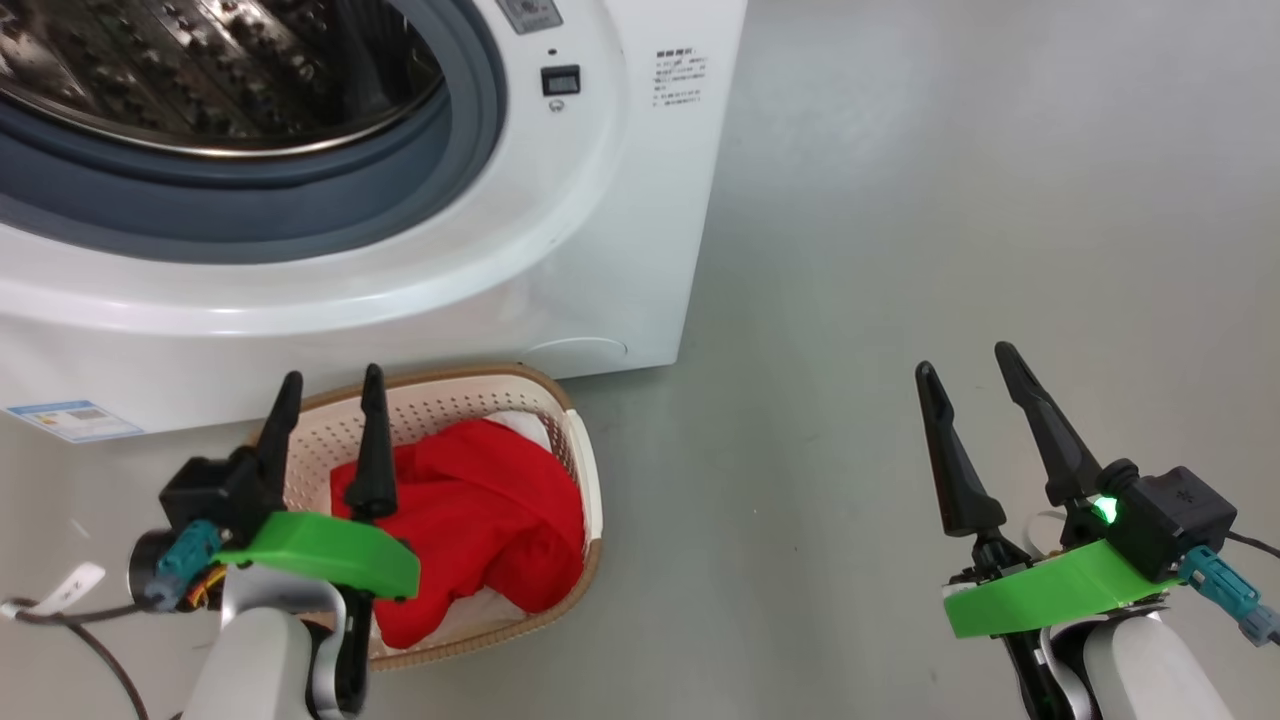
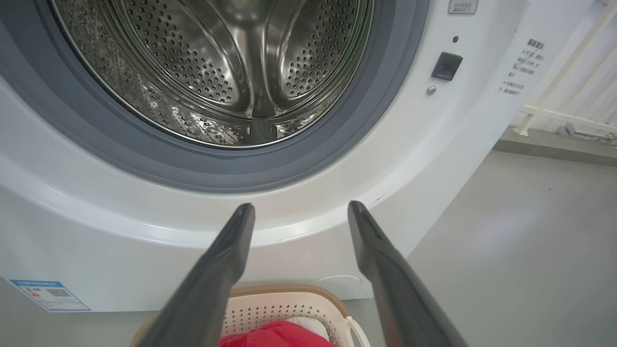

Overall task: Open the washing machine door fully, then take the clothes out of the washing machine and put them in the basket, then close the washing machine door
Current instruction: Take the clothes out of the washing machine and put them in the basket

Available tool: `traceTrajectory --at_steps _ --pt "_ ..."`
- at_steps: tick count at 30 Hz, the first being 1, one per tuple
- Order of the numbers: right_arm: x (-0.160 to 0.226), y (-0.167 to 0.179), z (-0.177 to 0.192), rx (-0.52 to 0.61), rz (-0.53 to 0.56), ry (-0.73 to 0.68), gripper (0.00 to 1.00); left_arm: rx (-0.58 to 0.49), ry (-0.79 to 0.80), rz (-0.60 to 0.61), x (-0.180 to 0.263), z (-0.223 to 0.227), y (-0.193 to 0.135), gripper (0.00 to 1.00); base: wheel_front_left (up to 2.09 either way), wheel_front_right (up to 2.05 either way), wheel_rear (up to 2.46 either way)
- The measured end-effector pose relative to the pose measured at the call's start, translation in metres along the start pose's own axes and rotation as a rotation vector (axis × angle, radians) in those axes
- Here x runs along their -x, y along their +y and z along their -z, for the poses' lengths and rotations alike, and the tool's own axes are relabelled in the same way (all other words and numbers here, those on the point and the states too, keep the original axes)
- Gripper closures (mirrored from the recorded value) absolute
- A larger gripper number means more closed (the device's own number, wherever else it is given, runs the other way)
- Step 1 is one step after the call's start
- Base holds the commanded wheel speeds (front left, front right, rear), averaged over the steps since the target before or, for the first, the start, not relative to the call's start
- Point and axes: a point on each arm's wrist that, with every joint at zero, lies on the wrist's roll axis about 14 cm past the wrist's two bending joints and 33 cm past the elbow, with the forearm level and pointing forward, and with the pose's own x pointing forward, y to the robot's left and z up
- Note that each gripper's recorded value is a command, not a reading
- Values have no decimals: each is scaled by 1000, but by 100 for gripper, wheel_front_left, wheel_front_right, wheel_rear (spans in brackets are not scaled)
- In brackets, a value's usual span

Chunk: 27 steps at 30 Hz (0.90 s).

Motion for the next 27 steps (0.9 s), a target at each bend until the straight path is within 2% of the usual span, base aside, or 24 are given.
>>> traceTrajectory --at_steps 12,27 --pt "12 3 -14 41 -10 -31 0 12 -156 63 31 -51 -12 0 0 0 0" --pt "33 -2 -32 60 12 -78 0 -32 -260 83 71 -82 -19 0 0 0 0"
